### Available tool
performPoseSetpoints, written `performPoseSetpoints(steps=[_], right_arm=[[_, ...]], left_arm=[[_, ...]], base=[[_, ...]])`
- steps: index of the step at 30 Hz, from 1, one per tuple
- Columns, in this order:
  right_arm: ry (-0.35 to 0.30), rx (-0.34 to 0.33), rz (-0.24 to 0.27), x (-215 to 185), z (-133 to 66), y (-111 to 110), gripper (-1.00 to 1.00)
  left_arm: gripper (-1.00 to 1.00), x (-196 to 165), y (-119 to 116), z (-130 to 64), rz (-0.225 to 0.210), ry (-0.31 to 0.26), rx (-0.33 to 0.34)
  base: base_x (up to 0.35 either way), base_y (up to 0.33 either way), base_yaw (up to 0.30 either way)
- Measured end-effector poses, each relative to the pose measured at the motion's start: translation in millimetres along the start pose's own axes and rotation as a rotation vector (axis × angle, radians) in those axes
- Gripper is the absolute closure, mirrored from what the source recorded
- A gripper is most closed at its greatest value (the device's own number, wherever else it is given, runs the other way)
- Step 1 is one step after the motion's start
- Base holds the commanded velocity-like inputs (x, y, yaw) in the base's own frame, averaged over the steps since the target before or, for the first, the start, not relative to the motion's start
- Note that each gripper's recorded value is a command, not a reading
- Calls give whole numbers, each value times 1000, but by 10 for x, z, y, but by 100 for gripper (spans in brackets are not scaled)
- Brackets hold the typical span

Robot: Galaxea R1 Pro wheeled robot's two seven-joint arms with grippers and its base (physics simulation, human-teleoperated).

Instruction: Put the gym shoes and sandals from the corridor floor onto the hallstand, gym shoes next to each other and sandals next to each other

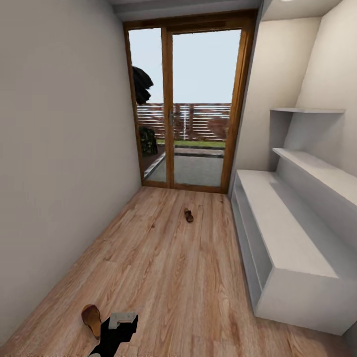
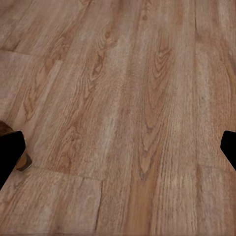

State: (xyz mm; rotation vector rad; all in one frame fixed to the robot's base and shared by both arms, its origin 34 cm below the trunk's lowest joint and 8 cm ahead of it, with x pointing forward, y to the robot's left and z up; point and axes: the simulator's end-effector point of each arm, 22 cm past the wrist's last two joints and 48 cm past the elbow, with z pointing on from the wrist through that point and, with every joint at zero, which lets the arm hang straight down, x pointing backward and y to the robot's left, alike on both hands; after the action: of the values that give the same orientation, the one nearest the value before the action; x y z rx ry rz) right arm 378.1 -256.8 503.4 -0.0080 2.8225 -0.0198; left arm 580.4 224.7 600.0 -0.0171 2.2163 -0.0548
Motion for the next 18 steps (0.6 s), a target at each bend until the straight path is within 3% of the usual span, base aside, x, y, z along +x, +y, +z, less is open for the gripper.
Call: performPoseSetpoints(steps=[18], right_arm=[[19,0,0,73,22,1,-100]], left_arm=[[-100,91,-1,14,0,18,0]], base=[[24,0,224]])
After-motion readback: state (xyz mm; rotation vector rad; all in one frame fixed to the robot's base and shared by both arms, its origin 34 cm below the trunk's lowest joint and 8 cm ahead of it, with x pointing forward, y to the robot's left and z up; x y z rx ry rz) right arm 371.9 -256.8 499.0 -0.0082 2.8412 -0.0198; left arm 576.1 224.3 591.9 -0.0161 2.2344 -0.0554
